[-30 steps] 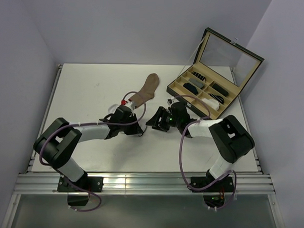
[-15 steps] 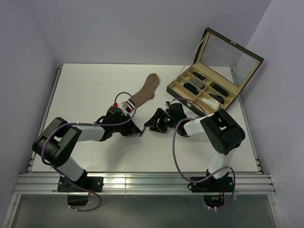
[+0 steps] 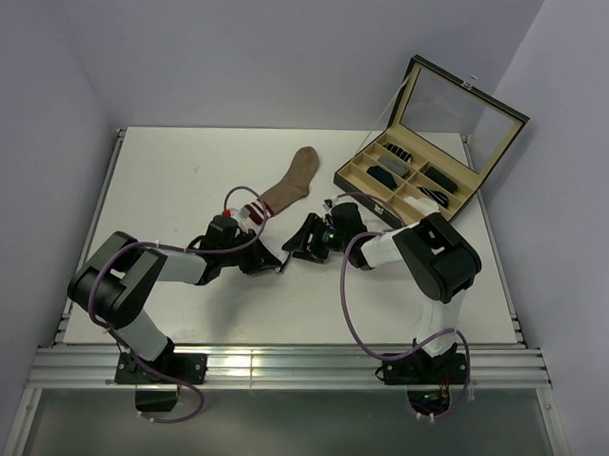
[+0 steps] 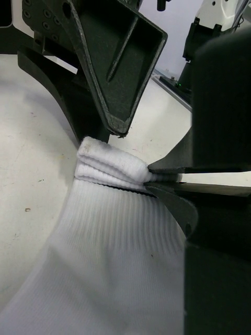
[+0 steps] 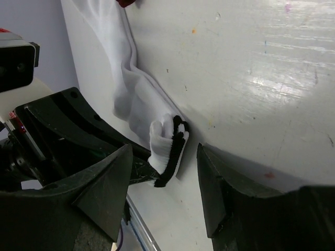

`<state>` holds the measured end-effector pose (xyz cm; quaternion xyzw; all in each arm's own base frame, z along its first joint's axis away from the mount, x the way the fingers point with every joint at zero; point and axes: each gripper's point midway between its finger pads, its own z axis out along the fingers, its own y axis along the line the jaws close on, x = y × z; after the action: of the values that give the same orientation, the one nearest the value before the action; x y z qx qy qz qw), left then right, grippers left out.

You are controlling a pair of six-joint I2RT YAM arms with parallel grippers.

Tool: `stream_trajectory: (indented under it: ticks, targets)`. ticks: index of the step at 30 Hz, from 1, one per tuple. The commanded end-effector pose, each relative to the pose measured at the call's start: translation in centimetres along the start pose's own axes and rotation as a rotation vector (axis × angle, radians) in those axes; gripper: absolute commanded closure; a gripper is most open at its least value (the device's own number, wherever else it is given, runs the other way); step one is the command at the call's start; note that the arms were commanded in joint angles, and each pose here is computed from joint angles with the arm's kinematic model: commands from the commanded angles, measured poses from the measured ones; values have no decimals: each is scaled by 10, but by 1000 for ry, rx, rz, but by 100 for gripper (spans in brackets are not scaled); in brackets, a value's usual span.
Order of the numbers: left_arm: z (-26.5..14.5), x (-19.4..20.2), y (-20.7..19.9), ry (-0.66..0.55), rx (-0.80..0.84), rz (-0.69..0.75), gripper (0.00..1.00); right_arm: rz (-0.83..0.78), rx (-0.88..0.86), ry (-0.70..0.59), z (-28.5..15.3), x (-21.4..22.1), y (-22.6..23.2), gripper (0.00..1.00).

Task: Roll the socks
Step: Roll the sock at the center of the board.

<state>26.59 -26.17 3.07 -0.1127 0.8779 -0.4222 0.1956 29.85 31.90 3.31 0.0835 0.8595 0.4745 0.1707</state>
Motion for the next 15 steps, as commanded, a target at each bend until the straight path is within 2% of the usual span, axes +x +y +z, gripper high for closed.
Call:
stream_trajectory:
  ticks: [1, 7, 13, 14, 15]
  targets:
    - [-1, 9, 9, 31, -3, -37, 92, -11, 54, 35, 9, 9, -13, 40]
    - [-1, 8, 10, 31, 6, -52, 92, -23, 68, 55, 13, 13, -13, 46]
    - [-1, 9, 9, 34, 19, -57, 92, -30, 77, 70, 16, 16, -13, 63]
    - [-1, 10, 8, 37, 23, -59, 93, -28, 83, 74, 16, 17, -14, 72]
    - [-1, 10, 8, 40, 24, -59, 93, -31, 83, 70, 16, 16, -13, 75]
